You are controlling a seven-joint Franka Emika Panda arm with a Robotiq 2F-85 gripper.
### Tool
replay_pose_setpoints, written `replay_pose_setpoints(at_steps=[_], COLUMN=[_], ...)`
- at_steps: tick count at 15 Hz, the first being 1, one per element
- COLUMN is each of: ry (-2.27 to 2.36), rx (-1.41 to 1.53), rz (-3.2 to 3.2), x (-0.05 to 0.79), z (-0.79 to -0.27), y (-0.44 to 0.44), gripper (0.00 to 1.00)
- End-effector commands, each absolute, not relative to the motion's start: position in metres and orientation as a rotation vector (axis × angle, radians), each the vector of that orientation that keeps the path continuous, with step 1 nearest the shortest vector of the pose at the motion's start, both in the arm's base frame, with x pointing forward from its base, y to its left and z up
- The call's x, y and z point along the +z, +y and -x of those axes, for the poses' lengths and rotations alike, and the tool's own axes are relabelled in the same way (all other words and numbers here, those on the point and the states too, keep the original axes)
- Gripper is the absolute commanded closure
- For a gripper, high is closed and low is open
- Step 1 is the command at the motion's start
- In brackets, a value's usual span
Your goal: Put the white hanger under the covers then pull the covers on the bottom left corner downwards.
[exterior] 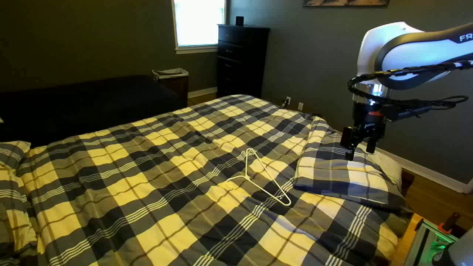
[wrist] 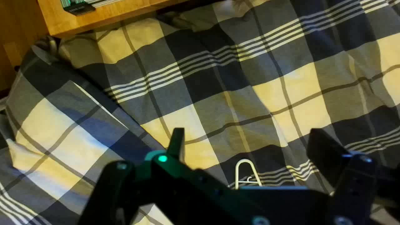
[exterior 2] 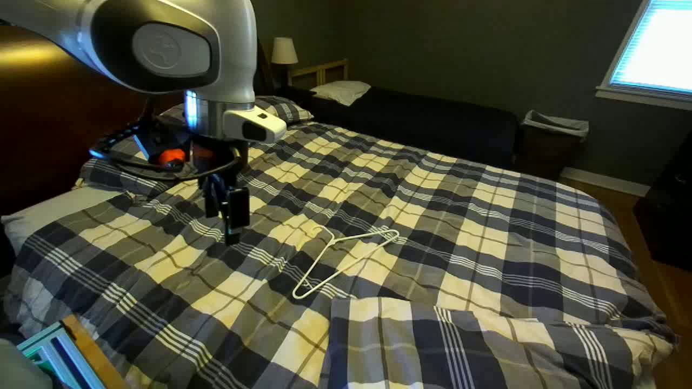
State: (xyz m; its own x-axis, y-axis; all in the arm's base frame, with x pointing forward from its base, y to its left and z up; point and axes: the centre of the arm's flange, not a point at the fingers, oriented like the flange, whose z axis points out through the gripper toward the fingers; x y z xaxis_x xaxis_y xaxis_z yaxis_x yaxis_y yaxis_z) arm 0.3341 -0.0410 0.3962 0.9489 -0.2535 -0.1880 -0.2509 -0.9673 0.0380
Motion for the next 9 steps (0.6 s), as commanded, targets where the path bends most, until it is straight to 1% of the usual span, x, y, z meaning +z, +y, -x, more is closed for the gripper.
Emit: replay_pose_setpoints(at_steps=[1, 5, 7, 9], ry=[-0.4, -0.4, -0.369, -0.282], rx=[-0.301, -0.301, -0.294, -0.198], rz=[-3.088, -3.088, -3.063, -3.033], x=[0.396, 0.396, 0.39, 0.383], z=[-0.334, -0.334, -0.361, -0.383], y=[-0.041, -0.041, -0.047, -0.049], gripper=[0.0, 0.0, 0.0, 0.0])
